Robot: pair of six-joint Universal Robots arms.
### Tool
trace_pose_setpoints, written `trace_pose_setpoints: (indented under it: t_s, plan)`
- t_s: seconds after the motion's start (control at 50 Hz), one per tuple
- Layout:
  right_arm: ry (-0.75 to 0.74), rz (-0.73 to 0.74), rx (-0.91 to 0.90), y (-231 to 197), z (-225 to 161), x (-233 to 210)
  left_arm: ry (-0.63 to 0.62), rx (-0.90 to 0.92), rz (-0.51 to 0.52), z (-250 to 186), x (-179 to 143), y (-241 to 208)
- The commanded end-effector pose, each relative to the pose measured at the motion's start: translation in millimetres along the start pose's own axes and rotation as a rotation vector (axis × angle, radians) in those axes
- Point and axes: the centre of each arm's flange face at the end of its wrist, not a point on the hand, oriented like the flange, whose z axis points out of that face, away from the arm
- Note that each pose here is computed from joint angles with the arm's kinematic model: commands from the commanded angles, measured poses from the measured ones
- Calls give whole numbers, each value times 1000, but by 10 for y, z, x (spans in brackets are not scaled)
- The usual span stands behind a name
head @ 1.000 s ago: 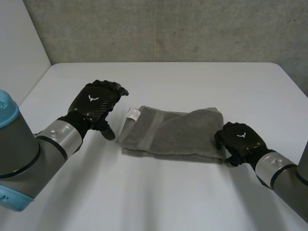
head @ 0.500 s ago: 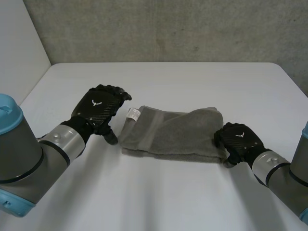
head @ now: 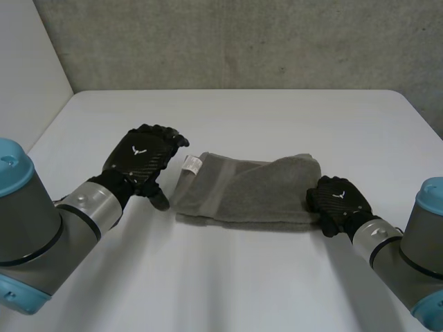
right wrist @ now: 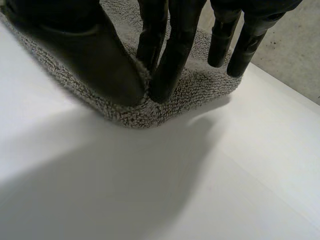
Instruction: Fold the towel.
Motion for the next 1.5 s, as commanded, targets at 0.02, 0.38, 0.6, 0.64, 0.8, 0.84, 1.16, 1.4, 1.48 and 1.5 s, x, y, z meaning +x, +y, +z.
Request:
trace_pose_setpoints:
  t_s: [0.02, 0.38, 0.6, 0.64, 0.8, 0.84, 1.16, 1.4, 1.48, 1.5]
  plan:
    - [12, 5, -4, -38, -24, 58, -2, 1, 0, -2, -4, 4]
    - [66, -7, -39, -273, -396, 936, -12, -5, -3, -27, -30, 20]
    - [-133, -80, 160, -942, -356, 229, -10, -5, -2, -29, -20, 21]
    - [-180, -91, 179, -996, -345, 33, -10, -5, -2, -29, -20, 21]
    - [-349, -182, 241, -991, -254, -1026, -13, 2, 0, -20, -31, 7]
    - [-370, -194, 245, -943, -223, -1163, -16, 6, 1, -14, -40, 1]
    - [-422, -208, 193, -626, -23, -1543, -38, 21, 6, 19, -76, -18]
    - [-442, -171, 167, -706, -309, -1475, -54, 70, 20, 90, -102, -173]
    - [-355, -158, 210, -883, -411, -1196, -86, 103, 9, 135, -158, -293]
    - [-307, -146, 209, -924, -401, -1027, -105, 126, -9, 158, -183, -375]
